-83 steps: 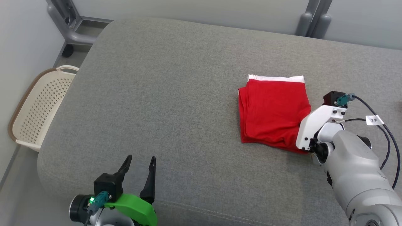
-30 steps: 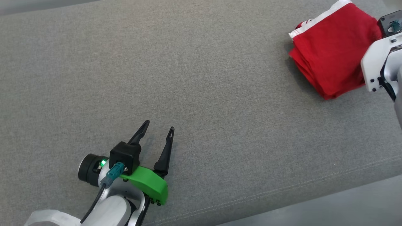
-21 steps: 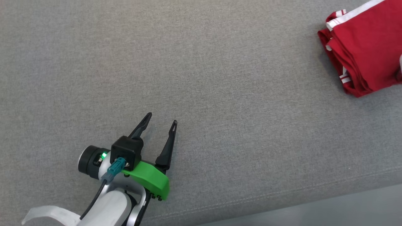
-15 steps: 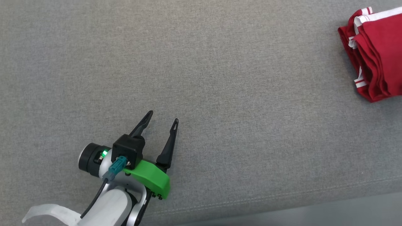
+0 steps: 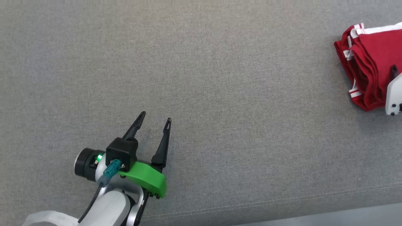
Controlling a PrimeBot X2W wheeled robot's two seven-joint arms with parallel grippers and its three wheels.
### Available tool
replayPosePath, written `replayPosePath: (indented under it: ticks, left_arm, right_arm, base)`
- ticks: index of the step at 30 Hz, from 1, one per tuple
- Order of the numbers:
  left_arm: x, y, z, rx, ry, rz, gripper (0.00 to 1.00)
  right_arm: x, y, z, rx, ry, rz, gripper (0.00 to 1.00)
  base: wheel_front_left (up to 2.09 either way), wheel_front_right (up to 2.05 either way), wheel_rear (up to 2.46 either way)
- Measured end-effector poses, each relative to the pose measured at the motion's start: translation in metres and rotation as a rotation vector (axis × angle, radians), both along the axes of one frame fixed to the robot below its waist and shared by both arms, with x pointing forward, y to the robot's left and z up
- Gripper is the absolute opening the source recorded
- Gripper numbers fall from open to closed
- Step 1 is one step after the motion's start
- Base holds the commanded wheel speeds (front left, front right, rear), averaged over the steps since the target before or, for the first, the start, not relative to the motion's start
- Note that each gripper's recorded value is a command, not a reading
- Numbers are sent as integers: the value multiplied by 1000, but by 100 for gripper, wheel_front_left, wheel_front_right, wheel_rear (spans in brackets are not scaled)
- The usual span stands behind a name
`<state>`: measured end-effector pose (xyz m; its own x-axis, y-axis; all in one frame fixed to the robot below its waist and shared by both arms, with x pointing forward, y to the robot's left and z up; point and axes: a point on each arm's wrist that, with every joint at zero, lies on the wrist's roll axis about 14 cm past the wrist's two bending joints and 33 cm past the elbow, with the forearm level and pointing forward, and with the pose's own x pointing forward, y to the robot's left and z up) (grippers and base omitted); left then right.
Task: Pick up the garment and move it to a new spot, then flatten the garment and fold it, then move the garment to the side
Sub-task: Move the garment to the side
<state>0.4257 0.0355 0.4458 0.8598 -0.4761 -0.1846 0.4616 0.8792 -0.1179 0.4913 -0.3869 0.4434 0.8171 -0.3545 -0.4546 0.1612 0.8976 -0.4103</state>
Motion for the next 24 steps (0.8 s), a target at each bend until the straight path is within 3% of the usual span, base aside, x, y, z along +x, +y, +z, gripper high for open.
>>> replayPosePath:
  ticks: [11,19,24]
  left_arm:
    - [-15,38,32,-143,-20,223,100]
    - [-27,80,68,-212,-102,388,100]
    - [-33,99,80,-221,-138,453,100]
  right_arm:
    - [-24,40,39,160,-270,20,100]
    - [-34,77,95,408,-593,-24,100]
    - [-44,103,107,491,-678,4,100]
  base:
    - [0,0,0]
    - [0,0,0]
    - [0,0,0]
